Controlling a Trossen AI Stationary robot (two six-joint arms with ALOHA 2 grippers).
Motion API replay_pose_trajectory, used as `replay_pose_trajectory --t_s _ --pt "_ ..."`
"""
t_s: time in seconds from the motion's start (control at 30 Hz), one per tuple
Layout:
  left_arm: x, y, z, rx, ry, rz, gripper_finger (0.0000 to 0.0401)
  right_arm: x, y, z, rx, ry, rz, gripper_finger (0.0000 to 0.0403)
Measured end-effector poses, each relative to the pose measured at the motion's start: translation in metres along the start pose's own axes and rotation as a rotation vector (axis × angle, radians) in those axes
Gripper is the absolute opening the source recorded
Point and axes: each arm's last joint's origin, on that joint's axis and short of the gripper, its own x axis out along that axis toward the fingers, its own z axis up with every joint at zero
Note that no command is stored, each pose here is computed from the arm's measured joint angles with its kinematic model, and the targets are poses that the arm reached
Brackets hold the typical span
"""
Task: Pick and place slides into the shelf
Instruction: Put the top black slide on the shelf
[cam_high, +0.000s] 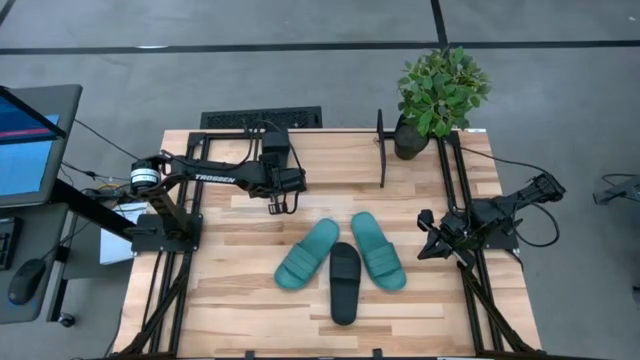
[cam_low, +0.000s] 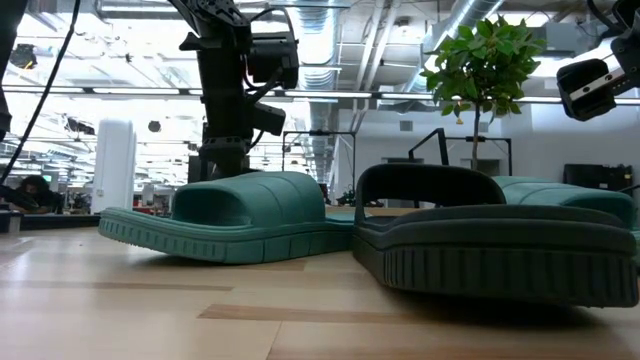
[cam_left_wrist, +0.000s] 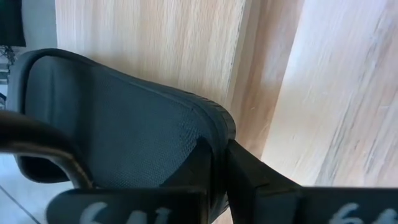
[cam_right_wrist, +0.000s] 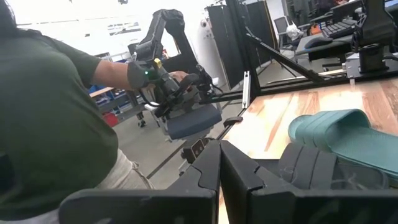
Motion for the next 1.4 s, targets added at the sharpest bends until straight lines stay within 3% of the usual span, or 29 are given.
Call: replay_pose_trajectory --t_s 0.23,0.7,1.13,1.4 --pt "0.0 0.0001 0.0 -0.018 0.0 0.003 0.0052 0.0 0.0 0.0 0.0 0.0 0.0 0.0001" --pt "-0.0001 -0.0005 -0.0006 -0.025 0.004 -0.016 0.0065 0.0 0.0 0.0 0.0 0.0 0.0 0.0001" --pt "-0.0001 -0.0005 -0.0007 -0.023 0.006 -0.017 0.0127 0.0 0.0 0.0 0.0 0.0 0.0 0.0001" --pt "-0.0015 -0.0033 -0.0021 -0.006 0.018 -0.022 0.0135 0.0 0.0 0.0 0.0 0.0 0.0 0.0001"
